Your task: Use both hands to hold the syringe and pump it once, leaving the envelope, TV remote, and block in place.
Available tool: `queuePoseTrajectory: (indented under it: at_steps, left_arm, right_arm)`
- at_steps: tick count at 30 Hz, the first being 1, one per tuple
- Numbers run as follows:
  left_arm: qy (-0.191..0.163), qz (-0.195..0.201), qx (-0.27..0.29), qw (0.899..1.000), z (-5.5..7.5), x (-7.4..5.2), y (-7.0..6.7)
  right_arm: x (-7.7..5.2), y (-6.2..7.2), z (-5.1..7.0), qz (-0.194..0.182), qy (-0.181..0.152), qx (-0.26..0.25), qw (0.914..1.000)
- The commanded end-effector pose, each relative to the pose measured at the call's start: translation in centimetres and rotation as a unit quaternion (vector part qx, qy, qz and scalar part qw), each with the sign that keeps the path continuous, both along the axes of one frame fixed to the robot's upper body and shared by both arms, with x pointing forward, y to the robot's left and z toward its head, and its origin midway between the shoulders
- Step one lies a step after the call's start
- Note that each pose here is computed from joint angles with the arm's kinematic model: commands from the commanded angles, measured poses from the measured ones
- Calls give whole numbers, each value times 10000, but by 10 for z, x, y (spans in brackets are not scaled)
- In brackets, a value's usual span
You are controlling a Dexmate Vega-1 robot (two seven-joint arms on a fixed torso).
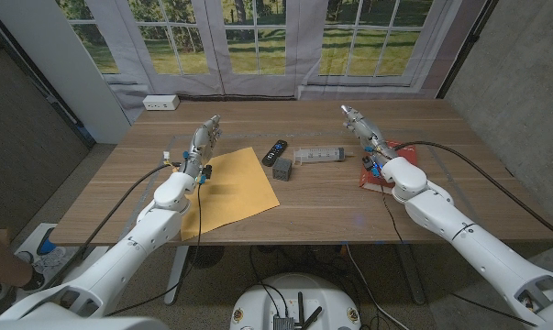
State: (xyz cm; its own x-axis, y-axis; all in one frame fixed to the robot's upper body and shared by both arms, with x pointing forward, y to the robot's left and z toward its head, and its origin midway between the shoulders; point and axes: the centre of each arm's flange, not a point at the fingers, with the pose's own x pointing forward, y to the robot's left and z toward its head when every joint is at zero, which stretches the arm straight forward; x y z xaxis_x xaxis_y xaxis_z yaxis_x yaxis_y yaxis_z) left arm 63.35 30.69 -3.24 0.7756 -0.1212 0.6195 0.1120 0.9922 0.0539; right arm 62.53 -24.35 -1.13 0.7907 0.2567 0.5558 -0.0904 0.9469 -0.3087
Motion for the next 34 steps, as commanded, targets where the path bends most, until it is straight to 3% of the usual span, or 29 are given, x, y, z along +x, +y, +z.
queuePoseTrajectory:
  at_steps: [1, 10, 19, 34]
  left_arm:
    - [-27, 77, -150, 9999, -1, 0, -8]
    - [-26, 1, -263, 9997, -4, 3, -11]
    - [-3, 6, -396, 9992, -13, 5, -8]
    - [117, -96, -306, 9994, -22, 5, -6]
  right_arm:
    - [1, -5, -1, 929, -274, 1177, 9883]
    - [2, -8, -5, 1145, -236, 1463, 9823]
    - [8, -8, -19, 1349, -259, 1890, 9723]
    - [8, -7, -34, 1193, 4, 1916, 9742]
